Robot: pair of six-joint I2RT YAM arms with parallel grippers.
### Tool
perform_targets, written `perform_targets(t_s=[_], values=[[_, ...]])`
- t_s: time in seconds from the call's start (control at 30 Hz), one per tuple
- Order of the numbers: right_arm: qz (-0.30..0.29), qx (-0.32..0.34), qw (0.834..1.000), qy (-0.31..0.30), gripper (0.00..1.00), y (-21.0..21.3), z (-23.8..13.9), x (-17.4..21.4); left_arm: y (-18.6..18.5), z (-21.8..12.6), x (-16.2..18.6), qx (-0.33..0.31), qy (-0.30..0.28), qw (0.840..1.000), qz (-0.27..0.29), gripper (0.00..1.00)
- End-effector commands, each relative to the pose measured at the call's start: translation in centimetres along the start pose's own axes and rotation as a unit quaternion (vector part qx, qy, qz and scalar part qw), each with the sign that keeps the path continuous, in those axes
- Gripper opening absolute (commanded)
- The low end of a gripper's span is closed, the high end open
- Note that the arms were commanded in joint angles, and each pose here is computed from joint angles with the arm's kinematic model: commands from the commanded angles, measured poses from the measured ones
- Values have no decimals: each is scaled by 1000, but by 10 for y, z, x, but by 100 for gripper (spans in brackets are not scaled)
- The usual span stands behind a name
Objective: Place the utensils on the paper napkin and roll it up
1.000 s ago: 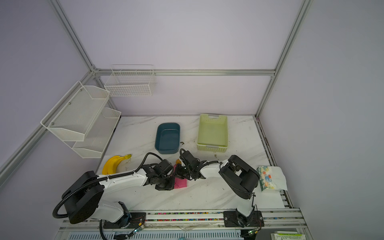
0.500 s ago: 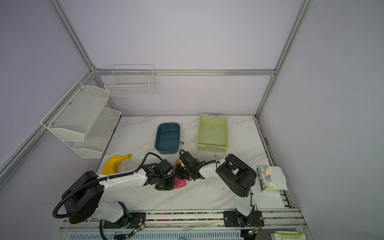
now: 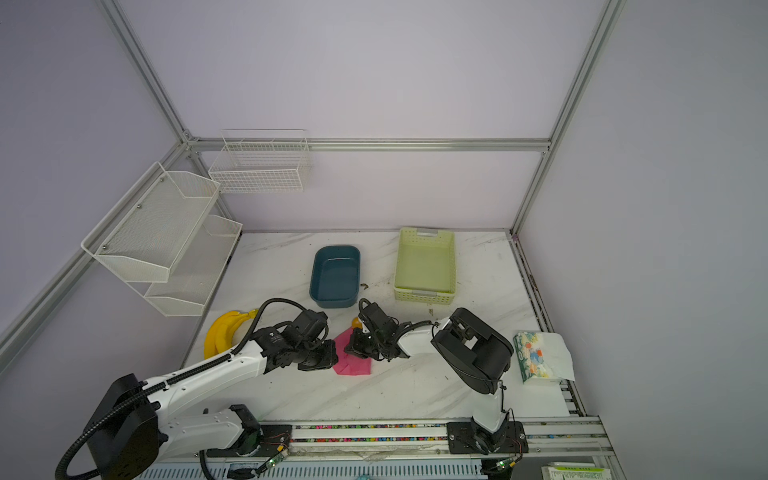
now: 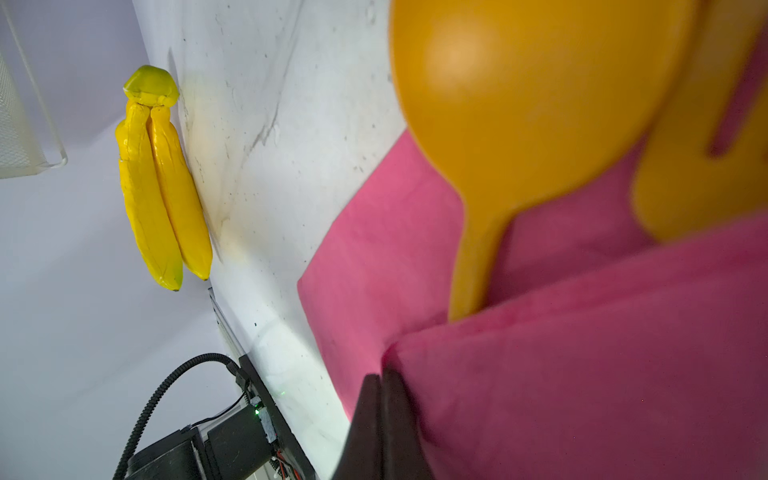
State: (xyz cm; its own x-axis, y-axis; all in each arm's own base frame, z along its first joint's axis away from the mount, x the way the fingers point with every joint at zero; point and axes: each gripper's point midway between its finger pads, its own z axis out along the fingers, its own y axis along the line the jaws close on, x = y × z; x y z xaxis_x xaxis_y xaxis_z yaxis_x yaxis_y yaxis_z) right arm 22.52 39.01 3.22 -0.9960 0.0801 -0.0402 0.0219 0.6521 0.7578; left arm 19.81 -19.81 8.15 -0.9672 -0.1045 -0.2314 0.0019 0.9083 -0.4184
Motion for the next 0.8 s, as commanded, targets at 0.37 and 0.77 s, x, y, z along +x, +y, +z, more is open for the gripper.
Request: perform_targets(t_s=[0.37,0.77], values=[[0,4,1000,-2,40,-3,5,0,8,5,-3,26,10,999,-27,15],[-1,5,1000,2,33,-3,6,1,7,17,-10,35,15,999,-30,16]])
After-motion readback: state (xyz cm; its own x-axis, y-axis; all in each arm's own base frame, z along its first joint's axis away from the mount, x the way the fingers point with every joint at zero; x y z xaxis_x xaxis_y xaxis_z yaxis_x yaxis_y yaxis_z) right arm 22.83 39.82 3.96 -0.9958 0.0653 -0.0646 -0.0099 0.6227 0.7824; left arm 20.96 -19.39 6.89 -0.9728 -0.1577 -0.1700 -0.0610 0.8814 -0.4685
